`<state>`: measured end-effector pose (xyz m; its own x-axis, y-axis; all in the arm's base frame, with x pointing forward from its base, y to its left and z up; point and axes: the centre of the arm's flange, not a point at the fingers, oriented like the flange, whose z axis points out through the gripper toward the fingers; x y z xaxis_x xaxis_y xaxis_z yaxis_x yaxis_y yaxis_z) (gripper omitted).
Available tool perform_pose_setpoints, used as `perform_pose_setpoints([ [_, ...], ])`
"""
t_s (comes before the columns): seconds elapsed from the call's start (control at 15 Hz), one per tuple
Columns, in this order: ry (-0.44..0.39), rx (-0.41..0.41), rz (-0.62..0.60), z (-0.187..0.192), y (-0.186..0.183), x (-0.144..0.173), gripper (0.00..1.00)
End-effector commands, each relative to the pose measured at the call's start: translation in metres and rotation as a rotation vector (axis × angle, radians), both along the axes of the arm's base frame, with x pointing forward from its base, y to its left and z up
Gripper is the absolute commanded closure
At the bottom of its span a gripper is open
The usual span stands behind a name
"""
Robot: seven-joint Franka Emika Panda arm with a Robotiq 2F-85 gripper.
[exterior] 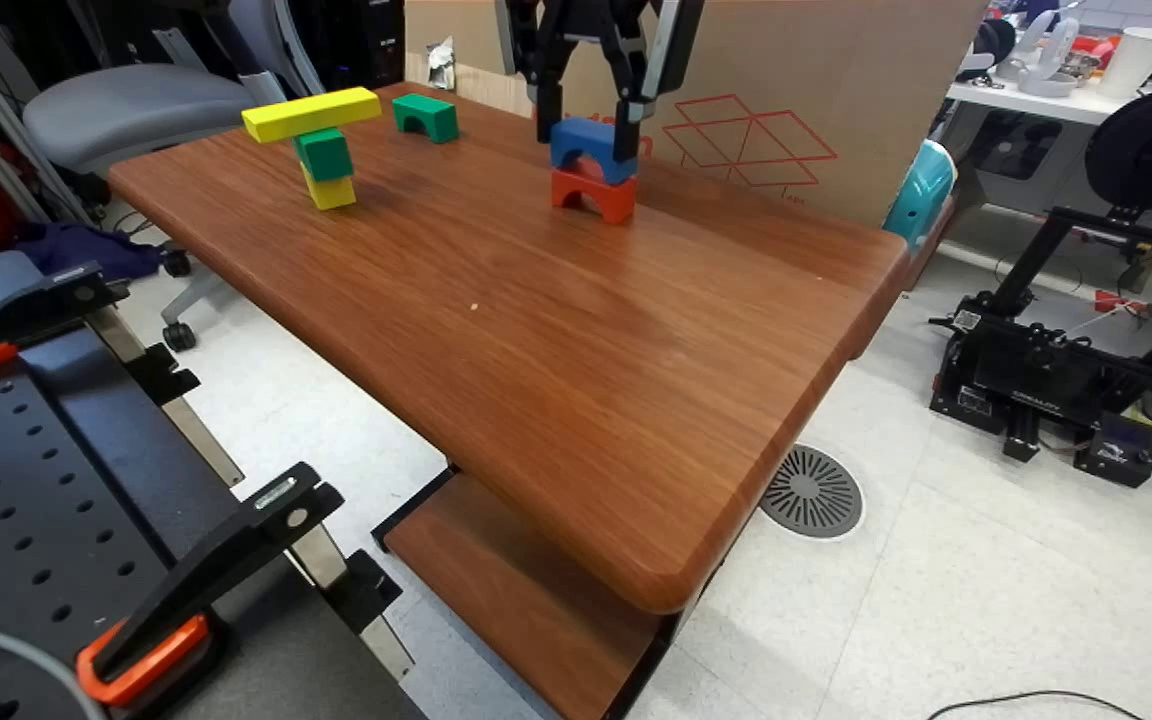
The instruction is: Put the blue block on top of the orange block
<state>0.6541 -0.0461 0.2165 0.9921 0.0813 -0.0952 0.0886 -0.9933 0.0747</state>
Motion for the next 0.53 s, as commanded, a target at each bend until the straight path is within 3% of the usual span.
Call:
perform_pose_setpoints([
  [0.0,0.0,0.011,0.025,0.0018,0.0057,0.0153,0.58],
  [0.47,0.001,0.02,0.064,0.0033,0.0104,0.0098,0.58],
])
